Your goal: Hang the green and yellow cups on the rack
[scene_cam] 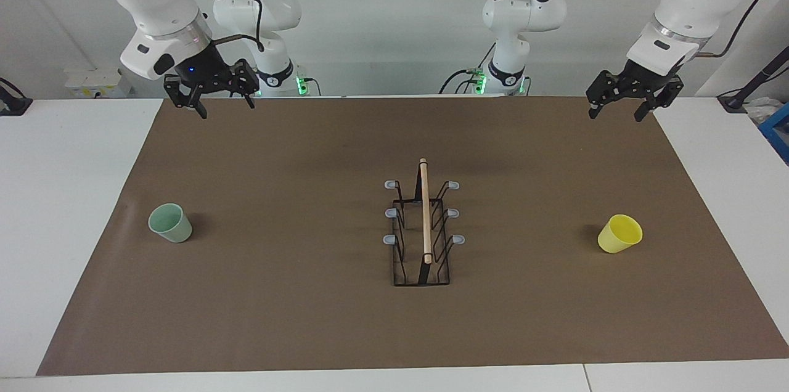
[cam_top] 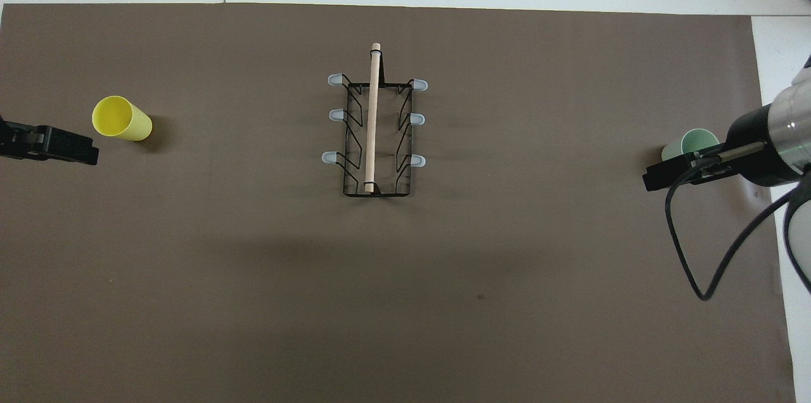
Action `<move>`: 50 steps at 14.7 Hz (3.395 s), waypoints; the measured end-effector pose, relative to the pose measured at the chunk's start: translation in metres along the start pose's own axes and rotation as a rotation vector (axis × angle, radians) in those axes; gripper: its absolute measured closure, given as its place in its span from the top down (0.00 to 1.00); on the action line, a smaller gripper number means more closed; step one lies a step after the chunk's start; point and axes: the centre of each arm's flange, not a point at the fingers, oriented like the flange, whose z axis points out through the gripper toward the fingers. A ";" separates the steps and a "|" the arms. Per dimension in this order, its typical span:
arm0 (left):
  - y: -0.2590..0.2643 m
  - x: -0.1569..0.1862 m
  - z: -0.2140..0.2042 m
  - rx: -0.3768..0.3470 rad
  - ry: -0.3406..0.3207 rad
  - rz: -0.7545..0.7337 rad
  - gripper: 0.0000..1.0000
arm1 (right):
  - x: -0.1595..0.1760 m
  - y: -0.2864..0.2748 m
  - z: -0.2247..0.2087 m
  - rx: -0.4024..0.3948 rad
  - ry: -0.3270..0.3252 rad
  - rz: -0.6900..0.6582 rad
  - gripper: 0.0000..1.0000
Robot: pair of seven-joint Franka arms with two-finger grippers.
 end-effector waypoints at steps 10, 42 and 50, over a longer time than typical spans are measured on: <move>-0.003 -0.010 0.018 -0.007 -0.026 -0.059 1.00 | 0.009 0.015 0.020 -0.077 0.030 0.010 1.00; -0.263 0.114 0.274 -0.406 -0.175 -1.524 1.00 | 0.058 0.055 0.283 -0.869 -0.638 -1.347 1.00; -0.247 0.082 0.333 -0.531 -0.348 -1.788 1.00 | 0.061 0.045 0.349 -0.918 -0.726 -1.384 1.00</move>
